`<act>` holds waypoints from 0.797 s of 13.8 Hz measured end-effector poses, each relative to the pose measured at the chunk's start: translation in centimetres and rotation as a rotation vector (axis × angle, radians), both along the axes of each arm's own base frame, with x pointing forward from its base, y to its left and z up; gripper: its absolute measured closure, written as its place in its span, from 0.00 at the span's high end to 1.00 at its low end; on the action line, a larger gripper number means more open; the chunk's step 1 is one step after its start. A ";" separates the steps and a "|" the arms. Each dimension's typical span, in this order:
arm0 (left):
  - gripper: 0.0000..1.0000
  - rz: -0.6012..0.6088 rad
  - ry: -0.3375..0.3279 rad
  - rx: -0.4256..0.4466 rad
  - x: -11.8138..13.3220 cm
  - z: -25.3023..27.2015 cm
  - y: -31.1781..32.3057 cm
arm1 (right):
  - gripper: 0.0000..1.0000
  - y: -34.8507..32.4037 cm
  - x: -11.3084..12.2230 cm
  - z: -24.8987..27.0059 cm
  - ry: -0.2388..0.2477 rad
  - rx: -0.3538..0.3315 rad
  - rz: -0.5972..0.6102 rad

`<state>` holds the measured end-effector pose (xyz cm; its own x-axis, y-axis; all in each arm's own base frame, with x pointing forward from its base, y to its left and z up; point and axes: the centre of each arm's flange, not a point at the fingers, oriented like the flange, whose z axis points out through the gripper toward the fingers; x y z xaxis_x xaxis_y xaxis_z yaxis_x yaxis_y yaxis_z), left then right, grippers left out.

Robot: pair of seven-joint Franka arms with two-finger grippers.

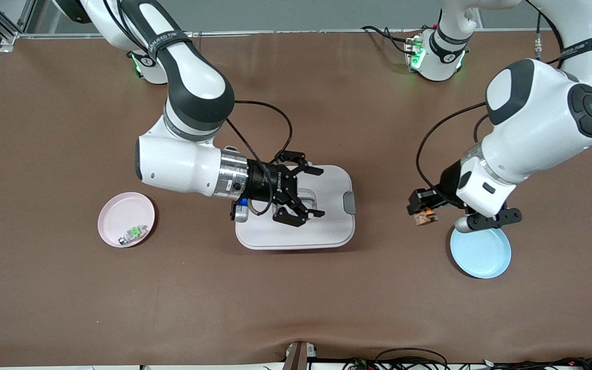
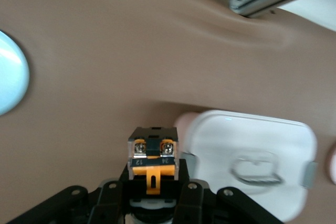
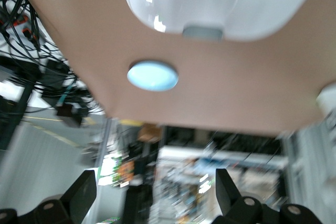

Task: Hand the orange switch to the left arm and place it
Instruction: 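Open the right gripper while the left gripper carries the switch away, then lower the switch onto the blue plate with the left gripper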

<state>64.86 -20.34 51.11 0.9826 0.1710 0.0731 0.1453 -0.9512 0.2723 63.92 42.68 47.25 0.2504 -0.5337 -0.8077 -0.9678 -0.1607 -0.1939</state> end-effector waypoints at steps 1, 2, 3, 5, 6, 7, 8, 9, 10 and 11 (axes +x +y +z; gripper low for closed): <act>0.34 -0.057 -0.018 0.050 0.3 -0.6 0.8 | 1.00 -0.1 -0.4 0.0 -0.120 -0.072 0.133; 0.34 -0.127 -0.031 0.090 0.8 -1.5 1.8 | 1.00 -0.1 -0.9 0.3 -0.232 -0.131 0.262; 0.34 -0.196 -0.036 0.114 1.5 -2.6 3.4 | 1.00 -0.3 -1.5 1.1 -0.334 -0.192 0.381; 0.34 -0.305 -0.033 0.140 2.8 -5.0 7.1 | 1.00 -1.4 -2.6 3.2 -0.495 -0.348 0.597; 0.34 -0.353 -0.031 0.157 3.4 -6.1 8.8 | 1.00 -2.2 -3.3 4.1 -0.547 -0.421 0.708; 0.34 -0.407 -0.030 0.184 3.8 -7.1 10.1 | 1.00 -3.0 -3.8 4.7 -0.591 -0.469 0.814; 0.34 -0.469 -0.035 0.218 4.1 -8.0 11.0 | 1.00 -4.1 -3.8 5.3 -0.644 -0.500 0.913; 0.34 -0.519 -0.041 0.244 4.4 -8.5 11.5 | 1.00 -6.0 -3.2 5.8 -0.707 -0.531 1.007; 0.34 -0.553 -0.043 0.257 4.5 -8.9 11.8 | 1.00 -8.5 -2.3 6.3 -0.767 -0.561 1.112; 0.34 -0.593 -0.043 0.265 4.6 -9.3 12.3 | 1.00 -11.0 -1.6 6.7 -0.804 -0.586 1.209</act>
